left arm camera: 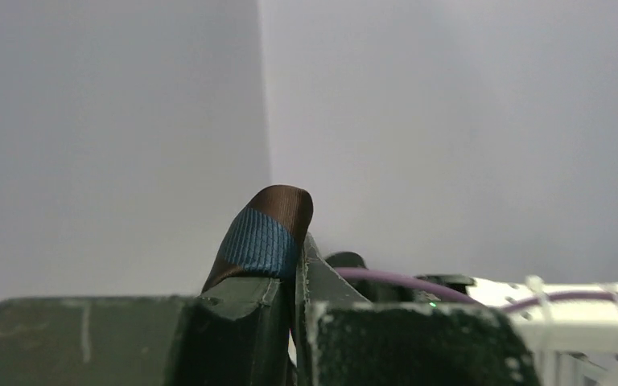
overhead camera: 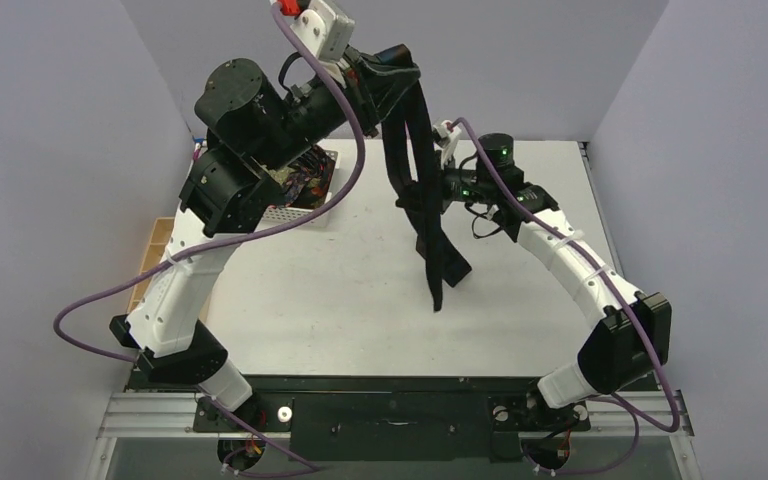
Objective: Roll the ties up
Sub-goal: Flatten out the tie at the center of the board.
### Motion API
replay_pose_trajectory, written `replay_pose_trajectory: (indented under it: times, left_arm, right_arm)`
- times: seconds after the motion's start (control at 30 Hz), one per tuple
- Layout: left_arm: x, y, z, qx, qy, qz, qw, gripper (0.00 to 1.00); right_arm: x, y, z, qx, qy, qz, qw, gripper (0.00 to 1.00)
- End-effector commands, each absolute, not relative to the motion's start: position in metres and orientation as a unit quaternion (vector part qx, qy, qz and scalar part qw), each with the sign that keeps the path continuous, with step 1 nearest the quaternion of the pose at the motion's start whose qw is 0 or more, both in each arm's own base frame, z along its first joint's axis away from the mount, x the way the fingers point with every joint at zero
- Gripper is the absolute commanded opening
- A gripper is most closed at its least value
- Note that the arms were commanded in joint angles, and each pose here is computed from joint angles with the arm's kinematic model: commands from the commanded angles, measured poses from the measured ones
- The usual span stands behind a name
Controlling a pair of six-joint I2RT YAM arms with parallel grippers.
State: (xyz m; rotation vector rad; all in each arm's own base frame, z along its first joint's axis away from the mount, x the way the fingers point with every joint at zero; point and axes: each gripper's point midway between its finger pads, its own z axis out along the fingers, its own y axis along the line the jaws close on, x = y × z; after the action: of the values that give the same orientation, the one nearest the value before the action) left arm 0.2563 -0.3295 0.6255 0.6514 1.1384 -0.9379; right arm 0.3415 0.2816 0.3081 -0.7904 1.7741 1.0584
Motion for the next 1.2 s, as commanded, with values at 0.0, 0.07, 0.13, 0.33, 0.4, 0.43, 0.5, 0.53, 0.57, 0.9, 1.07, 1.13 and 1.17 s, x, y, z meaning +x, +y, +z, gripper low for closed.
replay_pose_trajectory:
  times: [0.0,0.07,0.13,0.33,0.4,0.43,0.5,0.53,0.57,0.9,1.07,1.13,1.17]
  left_arm:
    - [0.306,-0.274,0.651,0.172,0.523,-0.28,0.787,0.0]
    - [0.321,-0.256,0.641,0.151,0.543,-0.235,0.792,0.0]
    - [0.331,-0.237,0.625,0.137,0.564,-0.199,0.789,0.0]
    - [0.351,-0.182,0.597,0.103,0.591,-0.102,0.793,0.0]
    - [0.359,-0.168,0.588,0.096,0.602,-0.078,0.789,0.0]
    - [0.363,-0.16,0.585,0.092,0.606,-0.066,0.788,0.0]
    - [0.368,-0.152,0.577,0.09,0.613,-0.053,0.783,0.0]
    - [0.37,-0.151,0.571,0.093,0.618,-0.047,0.78,0.0]
    - [0.372,-0.148,0.569,0.094,0.62,-0.041,0.778,0.0]
    - [0.394,-0.114,0.512,0.09,0.667,0.046,0.738,0.0]
    - [0.397,-0.105,0.511,0.081,0.668,0.055,0.738,0.0]
    - [0.397,-0.106,0.514,0.083,0.666,0.053,0.739,0.0]
    - [0.396,-0.106,0.517,0.083,0.664,0.053,0.742,0.0]
  right_arm:
    - [0.321,0.273,0.299,-0.329,0.718,0.443,0.424,0.29]
    - [0.327,0.261,0.283,-0.313,0.739,0.434,0.409,0.35]
    - [0.335,0.242,0.263,-0.308,0.764,0.402,0.399,0.41]
    - [0.344,0.179,0.177,-0.351,0.84,0.272,0.313,0.51]
    - [0.342,0.167,0.155,-0.352,0.855,0.261,0.278,0.55]
    - [0.342,0.163,0.148,-0.352,0.858,0.258,0.27,0.56]
    - [0.34,0.16,0.133,-0.35,0.866,0.26,0.244,0.58]
    - [0.337,0.159,0.124,-0.349,0.871,0.262,0.227,0.58]
    - [0.336,0.159,0.12,-0.353,0.871,0.261,0.22,0.58]
    - [0.342,0.163,0.104,-0.362,0.878,0.225,0.218,0.58]
    - [0.34,0.203,0.111,-0.412,0.84,0.219,0.276,0.58]
    - [0.342,0.221,0.116,-0.43,0.818,0.225,0.308,0.58]
    - [0.347,0.229,0.122,-0.439,0.803,0.23,0.33,0.58]
